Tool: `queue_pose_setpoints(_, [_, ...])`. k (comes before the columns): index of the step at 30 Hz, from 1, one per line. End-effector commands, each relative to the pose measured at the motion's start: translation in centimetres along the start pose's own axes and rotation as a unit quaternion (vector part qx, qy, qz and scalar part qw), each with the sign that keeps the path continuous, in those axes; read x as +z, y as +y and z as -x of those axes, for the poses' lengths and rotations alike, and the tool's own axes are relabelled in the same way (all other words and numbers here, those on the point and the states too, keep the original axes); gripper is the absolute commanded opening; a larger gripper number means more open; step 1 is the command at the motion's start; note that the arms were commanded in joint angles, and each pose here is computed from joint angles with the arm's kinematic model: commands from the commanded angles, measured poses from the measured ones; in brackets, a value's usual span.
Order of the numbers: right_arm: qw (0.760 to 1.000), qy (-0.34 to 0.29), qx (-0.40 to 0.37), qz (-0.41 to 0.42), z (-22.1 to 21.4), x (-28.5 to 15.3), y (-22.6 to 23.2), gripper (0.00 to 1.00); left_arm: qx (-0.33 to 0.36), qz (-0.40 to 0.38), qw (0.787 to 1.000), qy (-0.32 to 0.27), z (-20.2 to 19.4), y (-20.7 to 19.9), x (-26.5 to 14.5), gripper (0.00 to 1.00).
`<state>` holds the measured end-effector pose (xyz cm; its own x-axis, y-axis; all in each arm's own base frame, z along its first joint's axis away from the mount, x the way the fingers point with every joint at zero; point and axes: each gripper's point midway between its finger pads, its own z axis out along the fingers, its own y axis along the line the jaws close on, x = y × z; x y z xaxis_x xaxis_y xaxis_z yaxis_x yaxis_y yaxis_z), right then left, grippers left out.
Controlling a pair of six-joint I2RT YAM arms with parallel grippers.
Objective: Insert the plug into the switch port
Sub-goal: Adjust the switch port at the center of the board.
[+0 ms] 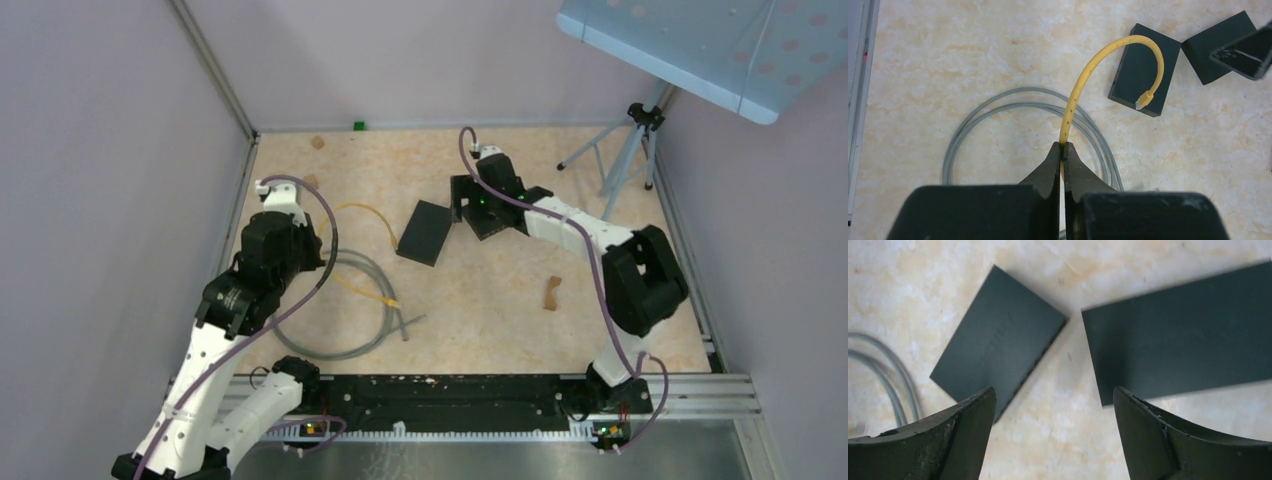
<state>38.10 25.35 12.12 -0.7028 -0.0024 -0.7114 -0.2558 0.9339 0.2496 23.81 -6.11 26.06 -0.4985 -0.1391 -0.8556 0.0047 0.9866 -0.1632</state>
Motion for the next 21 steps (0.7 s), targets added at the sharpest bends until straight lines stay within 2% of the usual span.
queue_pose_setpoints(1, [0.998, 0.008, -0.065, 0.020, 1.0, 3.9, 2.1, 0.85, -0.007, 0.004, 1.000, -0.012, 0.1, 0.5, -0.8, 0.00])
queue_pose_setpoints(8, [0.994, -0.007, -0.110, 0.011, 2.7, 8.6, 4.7, 0.86, -0.001, 0.011, 1.000, -0.012, 0.1, 0.8, -1.2, 0.00])
queue_pose_setpoints(13, [0.994, -0.016, -0.108, 0.022, 3.1, 10.4, 6.0, 0.86, 0.005, 0.018, 1.000, -0.011, 0.0, 1.1, -1.1, 0.00])
queue_pose_setpoints(21, [0.993, 0.010, -0.120, 0.020, 1.8, 14.4, 7.3, 0.86, 0.006, 0.019, 1.000, -0.009, -0.2, 1.2, -0.9, 0.00])
